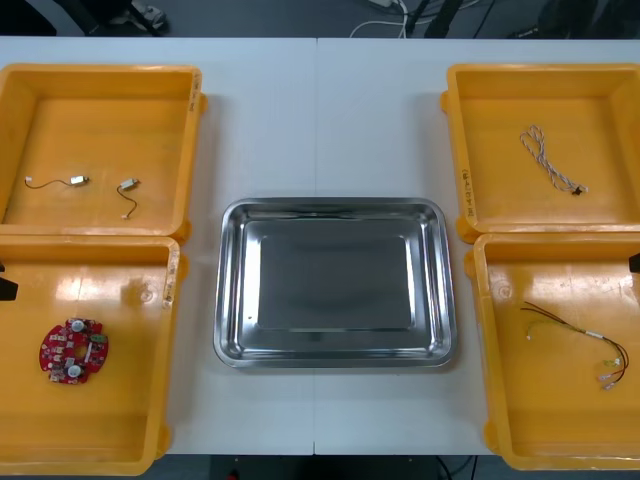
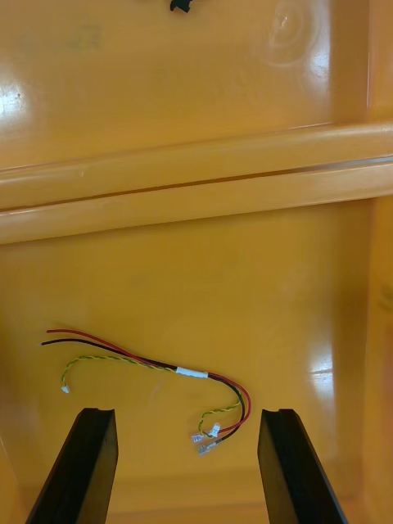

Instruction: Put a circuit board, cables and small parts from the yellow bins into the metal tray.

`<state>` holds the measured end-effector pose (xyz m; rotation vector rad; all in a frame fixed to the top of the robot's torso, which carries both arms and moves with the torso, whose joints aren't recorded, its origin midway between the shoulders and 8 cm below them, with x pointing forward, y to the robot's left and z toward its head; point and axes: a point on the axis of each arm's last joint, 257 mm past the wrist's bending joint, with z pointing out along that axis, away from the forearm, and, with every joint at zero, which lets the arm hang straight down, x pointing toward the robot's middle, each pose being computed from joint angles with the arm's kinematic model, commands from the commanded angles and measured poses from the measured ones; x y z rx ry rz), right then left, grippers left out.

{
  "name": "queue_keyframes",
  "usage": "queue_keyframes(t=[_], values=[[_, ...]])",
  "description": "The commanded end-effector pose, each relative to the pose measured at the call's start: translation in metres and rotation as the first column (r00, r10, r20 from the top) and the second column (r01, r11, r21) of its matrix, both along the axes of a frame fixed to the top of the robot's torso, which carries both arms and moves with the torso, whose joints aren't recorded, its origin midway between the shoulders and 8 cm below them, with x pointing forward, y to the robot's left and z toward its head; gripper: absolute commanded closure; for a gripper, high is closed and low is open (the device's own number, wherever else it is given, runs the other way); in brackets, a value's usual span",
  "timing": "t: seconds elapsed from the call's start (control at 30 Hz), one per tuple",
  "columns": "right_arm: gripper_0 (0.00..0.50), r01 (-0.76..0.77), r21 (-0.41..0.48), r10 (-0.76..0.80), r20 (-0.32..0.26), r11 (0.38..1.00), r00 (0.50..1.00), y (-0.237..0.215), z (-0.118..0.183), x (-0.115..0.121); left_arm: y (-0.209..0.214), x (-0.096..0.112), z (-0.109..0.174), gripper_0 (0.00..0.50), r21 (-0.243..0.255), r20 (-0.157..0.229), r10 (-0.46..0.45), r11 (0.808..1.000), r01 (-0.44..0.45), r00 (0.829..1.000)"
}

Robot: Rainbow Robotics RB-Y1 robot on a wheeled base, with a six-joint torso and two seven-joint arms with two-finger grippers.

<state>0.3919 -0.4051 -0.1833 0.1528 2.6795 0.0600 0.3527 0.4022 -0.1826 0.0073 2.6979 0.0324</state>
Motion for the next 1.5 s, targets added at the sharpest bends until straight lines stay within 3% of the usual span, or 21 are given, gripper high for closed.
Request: queue_keyframes(t=[0.03, 0.23, 0.5, 0.67, 0.73, 0.77, 0.87, 0.93, 0.97, 1.0, 1.03, 1.07, 1.17, 1.2, 1.23, 1.27, 1.3, 1.33, 1.37, 1.47, 1.5], values=[[0.0, 0.019, 0.008, -0.019, 0.06, 1.0, 0.998, 0.003, 0.014, 0.012, 0.008, 0.005, 0.013, 0.0, 0.097, -0.001, -0.103, 0.99, 0.102, 0.995], [0.0, 0.028, -0.002, -0.028, 0.074, 1.0, 0.997, 0.001, 0.016, 0.015, 0.01, 0.004, 0.014, 0.0, 0.15, -0.022, -0.203, 0.967, 0.204, 0.979], [0.0, 0.057, 0.034, -0.06, 0.077, 0.998, 0.995, 0.006, 0.001, 0.015, 0.006, 0.003, 0.013, 0.0, 0.195, -0.057, -0.335, 0.92, 0.339, 0.941], [0.0, 0.068, 0.044, -0.072, 0.084, 0.997, 0.994, 0.004, -0.012, 0.008, 0.002, 0.001, 0.013, 0.0, 0.23, -0.094, -0.444, 0.861, 0.454, 0.891], [0.0, 0.072, 0.045, -0.076, 0.086, 0.996, 0.993, 0.004, -0.014, 0.006, 0.001, 0.001, 0.012, 0.0, 0.235, -0.101, -0.466, 0.847, 0.476, 0.879], [0.0, 0.074, 0.044, -0.077, 0.089, 0.996, 0.993, 0.004, -0.017, 0.002, -0.001, 0.0, 0.011, 0.0, 0.242, -0.114, -0.501, 0.824, 0.513, 0.858], [0.0, 0.078, 0.043, -0.081, 0.087, 0.996, 0.993, 0.005, -0.022, -0.005, -0.006, -0.002, 0.008, 0.0, 0.248, -0.133, -0.548, 0.788, 0.563, 0.826], [0.0, 0.082, 0.041, -0.085, 0.085, 0.996, 0.993, 0.005, -0.026, -0.011, -0.01, -0.002, 0.006, 0.0, 0.254, -0.148, -0.593, 0.75, 0.61, 0.791], [0.0, 0.082, 0.041, -0.085, 0.085, 0.996, 0.993, 0.005, -0.026, -0.011, -0.01, -0.002, 0.006, 0.0, 0.254, -0.148, -0.593, 0.75, 0.61, 0.791], [0.0, 0.087, 0.044, -0.09, 0.083, 0.995, 0.993, 0.005, -0.03, -0.014, -0.012, -0.001, 0.005, 0.0, 0.262, -0.152, -0.623, 0.723, 0.639, 0.768], [0.0, 0.087, 0.044, -0.091, 0.081, 0.995, 0.993, 0.005, -0.031, -0.015, -0.013, -0.001, 0.005, 0.0, 0.263, -0.151, -0.629, 0.718, 0.644, 0.763], [0.0, 0.093, 0.051, -0.097, 0.082, 0.994, 0.992, 0.005, -0.035, -0.019, -0.017, 0.001, 0.004, 0.0, 0.273, -0.154, -0.659, 0.688, 0.673, 0.736], [0.0, 0.106, 0.067, -0.112, 0.081, 0.992, 0.99, 0.006, -0.041, -0.023, -0.019, 0.004, 0.004, 0.0, 0.29, -0.162, -0.692, 0.648, 0.704, 0.704], [0.0, 0.113, 0.079, -0.12, 0.081, 0.99, 0.989, 0.008, -0.045, -0.024, -0.02, 0.004, 0.003, 0.0, 0.297, -0.172, -0.71, 0.623, 0.723, 0.683], [0.0, 0.116, 0.086, -0.123, 0.079, 0.989, 0.989, 0.009, -0.047, -0.025, -0.02, 0.004, 0.003, 0.0, 0.3, -0.175, -0.715, 0.616, 0.728, 0.677], [0.0, 0.132, 0.108, -0.14, 0.076, 0.985, 0.987, 0.013, -0.052, -0.027, -0.021, 0.005, 0.003, 0.0, 0.309, -0.186, -0.735, 0.587, 0.749, 0.653], [0.0, 0.132, 0.108, -0.14, 0.076, 0.985, 0.987, 0.013, -0.052, -0.027, -0.021, 0.005, 0.003, 0.0, 0.309, -0.186, -0.735, 0.587, 0.749, 0.653], [0.0, 0.15, 0.133, -0.161, 0.074, 0.98, 0.984, 0.017, -0.057, -0.027, -0.022, 0.006, 0.002, 0.0, 0.32, -0.198, -0.76, 0.547, 0.774, 0.619], [0.0, 0.154, 0.14, -0.165, 0.072, 0.978, 0.984, 0.019, -0.058, -0.027, -0.022, 0.006, 0.003, 0.0, 0.327, -0.203, -0.767, 0.533, 0.781, 0.608], [0.0, 0.179, 0.181, -0.194, 0.066, 0.967, 0.979, 0.026, -0.065, -0.029, -0.026, 0.01, 0.001, 0.0, 0.351, -0.222, -0.808, 0.457, 0.818, 0.546], [0.0, 0.185, 0.186, -0.201, 0.066, 0.965, 0.977, 0.026, -0.066, -0.029, -0.026, 0.011, 0.001, 0.0, 0.354, -0.225, -0.814, 0.445, 0.823, 0.536]])
